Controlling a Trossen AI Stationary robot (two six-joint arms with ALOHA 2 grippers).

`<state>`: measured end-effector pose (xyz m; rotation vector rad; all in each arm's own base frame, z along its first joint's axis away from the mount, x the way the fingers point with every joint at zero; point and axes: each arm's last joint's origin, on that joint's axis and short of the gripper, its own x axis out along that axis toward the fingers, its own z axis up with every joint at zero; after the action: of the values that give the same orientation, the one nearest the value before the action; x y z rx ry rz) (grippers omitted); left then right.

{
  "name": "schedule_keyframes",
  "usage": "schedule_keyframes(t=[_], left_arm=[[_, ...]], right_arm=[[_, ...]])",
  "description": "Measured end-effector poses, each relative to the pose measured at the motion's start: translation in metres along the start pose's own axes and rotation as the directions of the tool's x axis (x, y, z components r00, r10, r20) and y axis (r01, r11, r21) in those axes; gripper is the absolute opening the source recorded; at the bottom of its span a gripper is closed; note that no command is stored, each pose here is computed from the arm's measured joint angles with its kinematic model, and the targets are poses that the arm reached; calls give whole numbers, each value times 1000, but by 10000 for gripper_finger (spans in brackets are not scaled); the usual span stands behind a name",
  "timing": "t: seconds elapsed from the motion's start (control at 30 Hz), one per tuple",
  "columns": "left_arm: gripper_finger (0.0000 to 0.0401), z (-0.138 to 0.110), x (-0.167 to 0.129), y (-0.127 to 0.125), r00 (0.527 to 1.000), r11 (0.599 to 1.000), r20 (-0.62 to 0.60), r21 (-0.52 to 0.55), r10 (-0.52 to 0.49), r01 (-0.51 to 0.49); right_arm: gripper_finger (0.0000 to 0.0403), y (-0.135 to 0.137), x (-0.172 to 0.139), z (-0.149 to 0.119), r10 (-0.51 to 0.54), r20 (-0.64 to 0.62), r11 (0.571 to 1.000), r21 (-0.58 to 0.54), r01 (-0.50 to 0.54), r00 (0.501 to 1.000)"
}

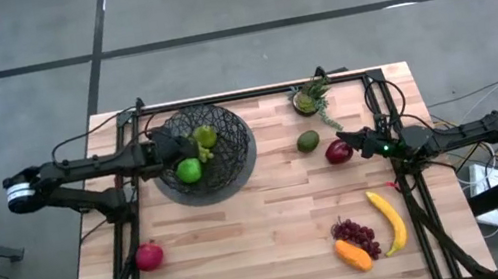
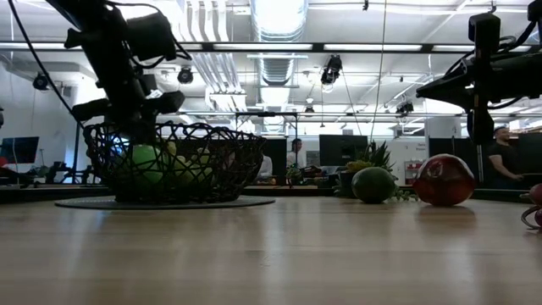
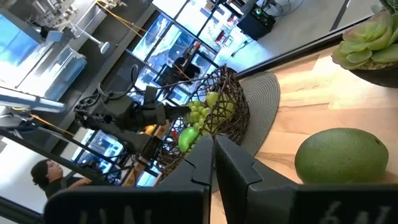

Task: Build produce basket
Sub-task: Put the green grapes into the black wire basket, then put the red grapes into the black wire basket

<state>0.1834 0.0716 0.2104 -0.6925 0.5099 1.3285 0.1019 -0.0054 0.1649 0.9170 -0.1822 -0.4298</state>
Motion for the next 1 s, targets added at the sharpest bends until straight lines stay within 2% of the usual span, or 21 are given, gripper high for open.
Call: schedule_keyframes(t=[0.2, 0.33, 0.5, 0.6, 0.67, 0.77, 0.87, 1.0], left_arm=[[120, 10, -2, 2, 1000, 999, 13, 54, -4, 3], [152, 26, -18, -1, 996, 990, 51, 129, -67, 60], [159, 54, -50, -5, 973, 962, 86, 195, -213, 193], [159, 68, -71, -10, 945, 936, 90, 197, -315, 293], [159, 72, -82, -14, 927, 917, 85, 203, -365, 342], [159, 71, -95, -26, 901, 888, 75, 220, -428, 403], [159, 60, -100, -43, 870, 849, 48, 251, -491, 465], [159, 39, -103, -70, 818, 788, 17, 279, -575, 548]], right_arm=[[8, 0, 0, 0, 0, 0, 1000, 0, 0, 1000], [9, 0, 0, 0, 1, 0, 1000, 0, -1, 1000], [8, 4, -1, 3, 19, -9, 1000, -13, -19, 1000], [8, 14, -2, 10, 60, -23, 997, -46, -61, 998], [8, 19, -4, 14, 48, -52, 996, -74, -52, 998], [8, 27, -7, 22, -27, -111, 992, -128, 13, 993], [8, 36, -11, 30, -101, -197, 980, -189, 63, 975], [9, 53, -10, 37, -122, -341, 970, -240, 39, 932]])
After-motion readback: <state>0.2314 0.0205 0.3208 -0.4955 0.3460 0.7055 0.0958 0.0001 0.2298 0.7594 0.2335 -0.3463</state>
